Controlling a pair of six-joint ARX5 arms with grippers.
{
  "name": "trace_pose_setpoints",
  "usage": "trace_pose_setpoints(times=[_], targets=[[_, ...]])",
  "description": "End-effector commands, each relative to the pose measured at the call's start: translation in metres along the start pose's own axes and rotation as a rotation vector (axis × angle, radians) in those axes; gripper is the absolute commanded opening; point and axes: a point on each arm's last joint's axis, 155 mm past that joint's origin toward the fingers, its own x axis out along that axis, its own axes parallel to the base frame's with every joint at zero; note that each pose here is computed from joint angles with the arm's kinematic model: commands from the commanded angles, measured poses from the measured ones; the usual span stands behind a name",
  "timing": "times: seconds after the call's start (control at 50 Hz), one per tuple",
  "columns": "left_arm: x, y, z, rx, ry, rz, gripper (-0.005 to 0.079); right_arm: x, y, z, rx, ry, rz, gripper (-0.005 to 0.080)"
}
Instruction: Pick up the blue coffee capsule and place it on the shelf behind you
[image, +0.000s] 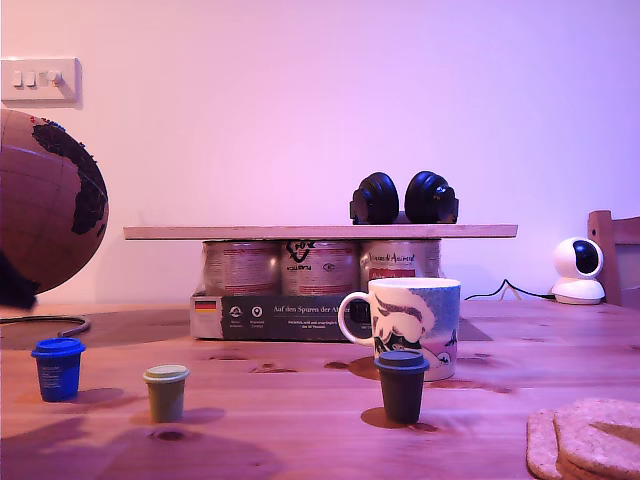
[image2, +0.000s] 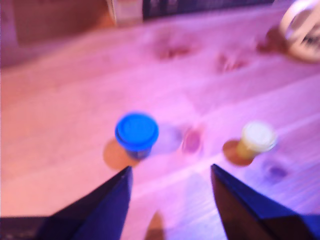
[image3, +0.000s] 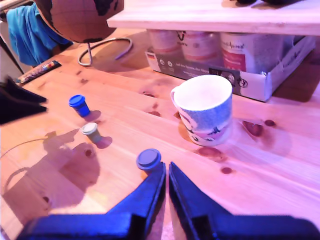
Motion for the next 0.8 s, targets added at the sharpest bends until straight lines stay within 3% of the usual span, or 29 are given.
trace_pose_setpoints(times=[0.0,0.36,0.78], targets=[[0.005,0.000,0.004,0.007,-0.007,-0.002,0.0476,0.002,0.003,-0.005,0.005,0.008,0.023,-0.0012],[0.035,0.008,-0.004,0.055,0.013,0.005,0.0478,0.006,0.004,-0.009,0.019,0.031,0.042,-0.0012],[0.057,0.018,0.010,0.117,-0.070,0.040,0.0475,0.007,0.003,-0.009,0.020,0.033,0.041,-0.0012]])
